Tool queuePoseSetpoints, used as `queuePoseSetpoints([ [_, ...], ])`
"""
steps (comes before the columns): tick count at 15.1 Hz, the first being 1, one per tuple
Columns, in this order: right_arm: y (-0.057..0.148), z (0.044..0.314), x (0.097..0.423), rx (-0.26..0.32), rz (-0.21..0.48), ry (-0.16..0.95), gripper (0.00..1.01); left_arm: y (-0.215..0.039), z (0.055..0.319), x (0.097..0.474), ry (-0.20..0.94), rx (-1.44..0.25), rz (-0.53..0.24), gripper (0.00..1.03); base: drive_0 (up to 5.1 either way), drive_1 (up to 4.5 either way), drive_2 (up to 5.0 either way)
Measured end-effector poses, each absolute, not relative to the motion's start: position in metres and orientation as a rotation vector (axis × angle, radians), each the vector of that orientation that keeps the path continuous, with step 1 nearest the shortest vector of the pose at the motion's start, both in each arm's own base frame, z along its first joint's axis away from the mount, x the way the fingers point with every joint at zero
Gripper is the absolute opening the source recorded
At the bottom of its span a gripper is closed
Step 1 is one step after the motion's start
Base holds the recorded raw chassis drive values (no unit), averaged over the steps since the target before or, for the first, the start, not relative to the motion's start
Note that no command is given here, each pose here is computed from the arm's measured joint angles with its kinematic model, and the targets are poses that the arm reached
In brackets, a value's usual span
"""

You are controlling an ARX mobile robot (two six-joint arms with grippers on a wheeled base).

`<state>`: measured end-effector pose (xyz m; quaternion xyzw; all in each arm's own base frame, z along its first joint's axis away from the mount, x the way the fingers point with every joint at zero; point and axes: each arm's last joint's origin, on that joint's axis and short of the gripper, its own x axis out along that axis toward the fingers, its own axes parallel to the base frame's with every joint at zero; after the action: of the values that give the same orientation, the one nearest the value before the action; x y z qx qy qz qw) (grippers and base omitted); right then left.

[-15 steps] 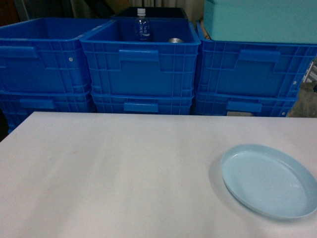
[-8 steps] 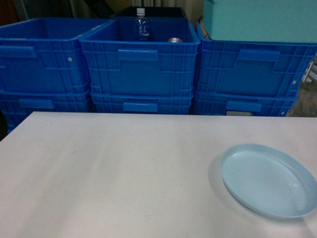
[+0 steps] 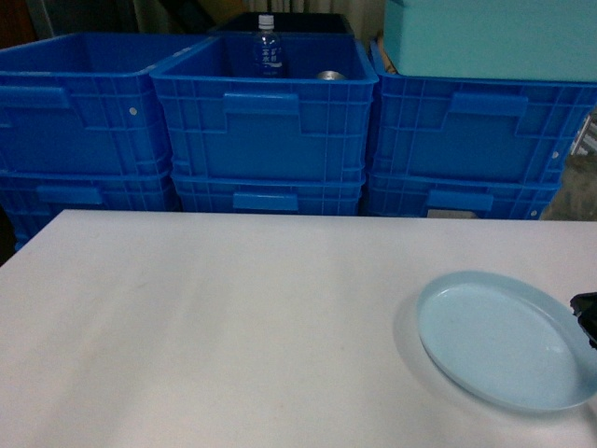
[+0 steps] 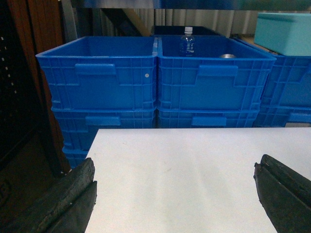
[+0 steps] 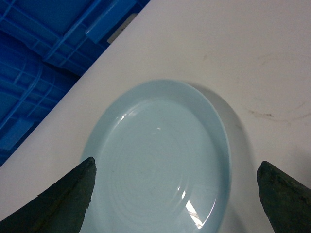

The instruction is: Place blue tray on left shelf second layer neatly

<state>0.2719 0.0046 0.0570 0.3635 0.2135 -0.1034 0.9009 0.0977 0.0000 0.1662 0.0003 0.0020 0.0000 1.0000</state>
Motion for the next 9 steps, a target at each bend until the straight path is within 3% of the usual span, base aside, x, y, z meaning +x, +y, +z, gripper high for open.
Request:
queuePoseSetpoints([
  [3, 0.018, 0.039, 0.269, 0.78, -0.248, 0.477, 0.98, 0.0, 0.166, 0.098, 0.004, 0.001, 0.0, 0.98, 0.0, 0.0, 0.0],
  [9, 0.033, 0.028, 0.27, 0.807, -0.275, 0.483, 0.98, 0.0, 0.166, 0.098, 0.004, 0.001, 0.0, 0.98, 0.0, 0.0, 0.0],
])
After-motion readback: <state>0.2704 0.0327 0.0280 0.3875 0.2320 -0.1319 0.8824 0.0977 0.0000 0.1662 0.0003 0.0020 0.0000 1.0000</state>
